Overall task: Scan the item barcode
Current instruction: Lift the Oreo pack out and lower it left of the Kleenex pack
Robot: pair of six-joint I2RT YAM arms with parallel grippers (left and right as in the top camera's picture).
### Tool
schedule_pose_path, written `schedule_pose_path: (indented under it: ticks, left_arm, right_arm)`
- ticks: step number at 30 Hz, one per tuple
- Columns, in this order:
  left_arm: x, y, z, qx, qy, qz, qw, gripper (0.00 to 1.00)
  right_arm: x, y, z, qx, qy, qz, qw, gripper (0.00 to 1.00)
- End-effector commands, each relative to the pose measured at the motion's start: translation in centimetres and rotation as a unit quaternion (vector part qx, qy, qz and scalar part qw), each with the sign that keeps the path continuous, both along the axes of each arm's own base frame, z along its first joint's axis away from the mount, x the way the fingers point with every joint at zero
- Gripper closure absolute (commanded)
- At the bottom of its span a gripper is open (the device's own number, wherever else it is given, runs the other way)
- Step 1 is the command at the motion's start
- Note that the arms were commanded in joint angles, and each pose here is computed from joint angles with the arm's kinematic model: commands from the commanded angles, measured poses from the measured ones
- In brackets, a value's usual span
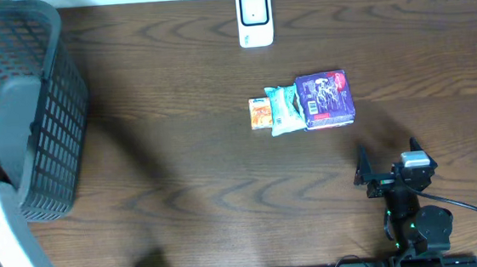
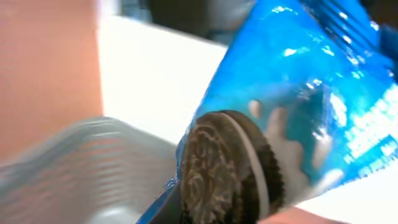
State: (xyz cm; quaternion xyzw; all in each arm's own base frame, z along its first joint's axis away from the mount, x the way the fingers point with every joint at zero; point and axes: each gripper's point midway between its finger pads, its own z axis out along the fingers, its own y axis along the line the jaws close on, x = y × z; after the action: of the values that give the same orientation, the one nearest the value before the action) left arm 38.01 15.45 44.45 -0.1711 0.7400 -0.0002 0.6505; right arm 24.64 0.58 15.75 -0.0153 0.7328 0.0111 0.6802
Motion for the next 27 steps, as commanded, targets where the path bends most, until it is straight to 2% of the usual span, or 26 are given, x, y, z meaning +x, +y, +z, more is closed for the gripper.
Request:
schedule_pose_path:
  ticks: [1,2,5,10,11,14,21,26,27]
  left_arm:
    - [1.1,-9.7,1.8,-0.122,-0.034,-0.143,0.982,0.93]
    - [1.9,-14.2,0.9,-0.130,-0.012,-0.194,0.972,0.93]
    - [2.9,-19.8,-2.9,-0.142,0.056,-0.231,0.961,0.93]
    - [4.0,-25.1,-13.5,-0.111,0.233,-0.195,0.946,0.93]
    - [4.1,-26.6,-17.0,-0.094,0.284,-0.190,0.935,0.93]
    - [3.9,-29.4,-22.3,-0.089,0.359,-0.192,0.909,0.93]
    - [3.7,-34.0,-32.5,-0.112,0.467,-0.167,0.861,0.93]
    - [3.2,-35.4,-37.1,-0.101,0.507,-0.158,0.841,0.93]
    - [3.2,-35.3,-37.6,-0.096,0.510,-0.153,0.841,0.85]
  right_arm:
    - [0.0,-0.3,-0.1,0.007,0.000,-0.007,1.000,0.01]
    - [0.0,-0.3,-0.1,0.007,0.000,-0.007,1.000,0.01]
    - [0.0,-0.3,-0.1,0.007,0.000,-0.007,1.000,0.01]
    - [0.0,-0.3,-0.1,0.007,0.000,-0.007,1.000,0.01]
    - [0.0,-0.3,-0.1,0.007,0.000,-0.007,1.000,0.01]
    - [0.0,-0.3,-0.1,0.007,0.000,-0.007,1.000,0.01]
    - [0.0,-0.3,-0.1,0.007,0.000,-0.007,1.000,0.01]
    - [0.0,-0.3,-0.1,0.007,0.000,-0.007,1.000,0.01]
    - [0.0,-0.3,-0.1,0.007,0.000,-0.007,1.000,0.01]
